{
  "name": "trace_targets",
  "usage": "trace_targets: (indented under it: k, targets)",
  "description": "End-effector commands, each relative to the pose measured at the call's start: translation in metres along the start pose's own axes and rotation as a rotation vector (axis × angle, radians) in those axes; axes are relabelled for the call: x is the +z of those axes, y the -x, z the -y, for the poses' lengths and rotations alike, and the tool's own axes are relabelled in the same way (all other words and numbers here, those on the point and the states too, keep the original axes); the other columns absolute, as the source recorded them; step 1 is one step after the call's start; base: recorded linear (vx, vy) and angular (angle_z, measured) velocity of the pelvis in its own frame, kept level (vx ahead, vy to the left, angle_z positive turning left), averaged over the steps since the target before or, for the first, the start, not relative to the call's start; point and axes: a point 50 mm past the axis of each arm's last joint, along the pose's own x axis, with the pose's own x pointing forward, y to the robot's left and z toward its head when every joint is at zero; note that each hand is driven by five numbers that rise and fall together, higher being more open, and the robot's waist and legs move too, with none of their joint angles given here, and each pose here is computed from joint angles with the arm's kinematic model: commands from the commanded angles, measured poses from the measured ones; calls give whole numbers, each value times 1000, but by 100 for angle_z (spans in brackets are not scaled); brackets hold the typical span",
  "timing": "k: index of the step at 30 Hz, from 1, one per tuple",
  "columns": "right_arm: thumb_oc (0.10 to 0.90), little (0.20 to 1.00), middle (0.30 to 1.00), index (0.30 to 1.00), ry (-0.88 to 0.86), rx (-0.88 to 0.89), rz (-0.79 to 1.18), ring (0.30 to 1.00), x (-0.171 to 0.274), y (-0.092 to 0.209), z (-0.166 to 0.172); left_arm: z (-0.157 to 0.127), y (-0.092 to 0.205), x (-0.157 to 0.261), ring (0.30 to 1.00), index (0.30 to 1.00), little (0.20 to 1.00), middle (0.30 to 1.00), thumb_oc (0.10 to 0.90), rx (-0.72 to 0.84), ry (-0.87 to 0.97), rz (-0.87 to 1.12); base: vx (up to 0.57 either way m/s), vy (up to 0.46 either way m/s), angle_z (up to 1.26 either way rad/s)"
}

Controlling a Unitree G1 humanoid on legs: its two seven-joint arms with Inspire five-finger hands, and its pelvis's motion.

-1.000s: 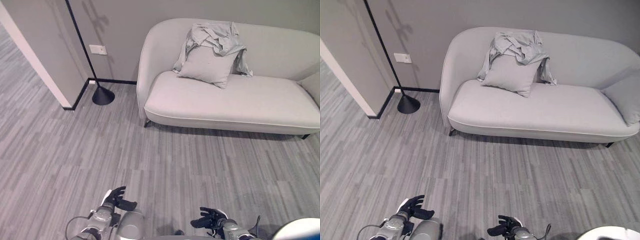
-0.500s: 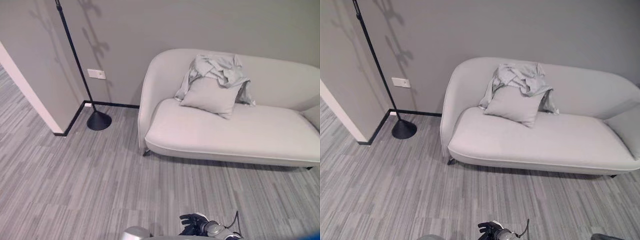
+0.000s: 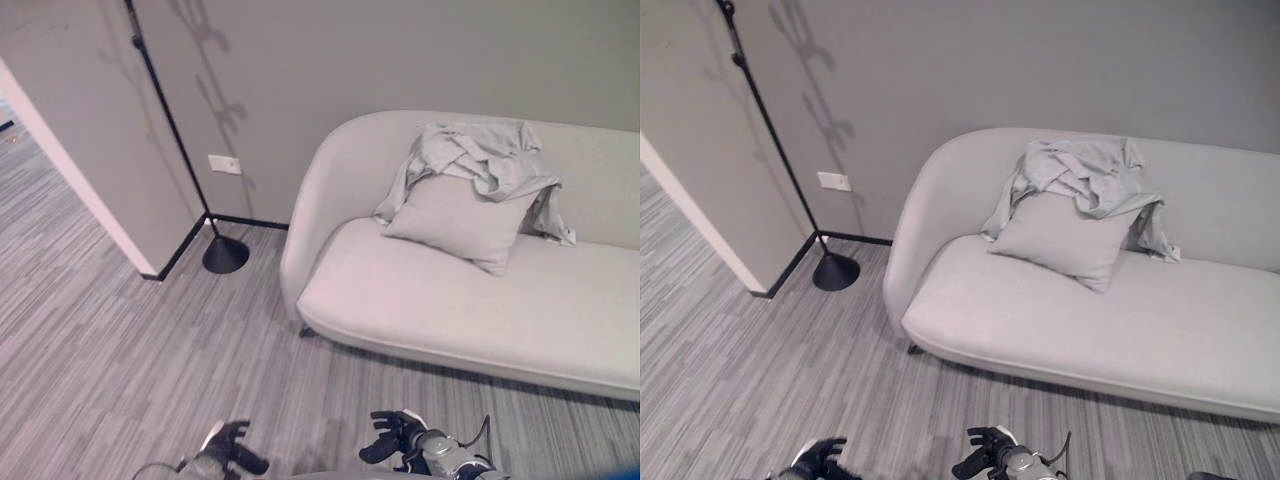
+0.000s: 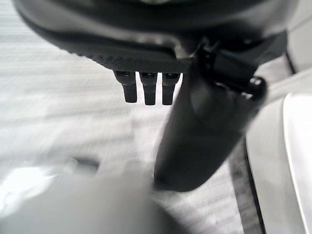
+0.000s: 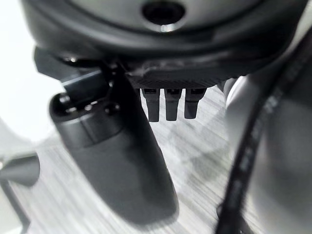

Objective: Hang the clothes on the sofa on the clothes rack.

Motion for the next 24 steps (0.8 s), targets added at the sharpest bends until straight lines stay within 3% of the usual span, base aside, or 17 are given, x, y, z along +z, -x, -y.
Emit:
trace_targets:
  k: [1, 5, 12, 14, 15, 20, 24]
  targets:
    - [800, 900, 900, 900, 29, 52, -12, 900, -4, -1, -18, -30, 2, -18, 900, 900, 900, 900, 800, 104, 88, -87, 217, -403, -15]
    - [800, 900, 900, 900, -59, -3, -12, 900, -9, 1, -7, -31, 4, -23, 900, 900, 900, 900, 800, 139, 202, -93, 155, -391, -2]
    - [800, 900, 900, 900, -141, -100, -72, 900, -29, 6, 18, -29, -2, 12, 900, 900, 900, 900, 800, 91, 14, 42, 197, -223, 20]
    - [800, 900, 900, 900, -137, -93, -75, 900, -30, 6, 15, -27, -2, 12, 900, 900, 900, 900, 800, 78, 20, 35, 256, -31, 11]
    - [800, 900, 900, 900, -41, -84, -99, 900, -35, 7, 15, -14, -3, 13, 900, 900, 900, 900, 800, 33, -43, 23, 304, -16, -1]
    - [800, 900, 900, 900, -101, -50, -69, 900, -24, 3, -2, -22, -2, 3, 900, 900, 900, 900, 800, 78, 138, -26, 286, 24, -34]
    - [800, 900, 900, 900, -34, -21, -65, 900, -26, 3, -7, -27, -2, 6, 900, 900, 900, 900, 800, 79, 61, -3, 233, 71, 11]
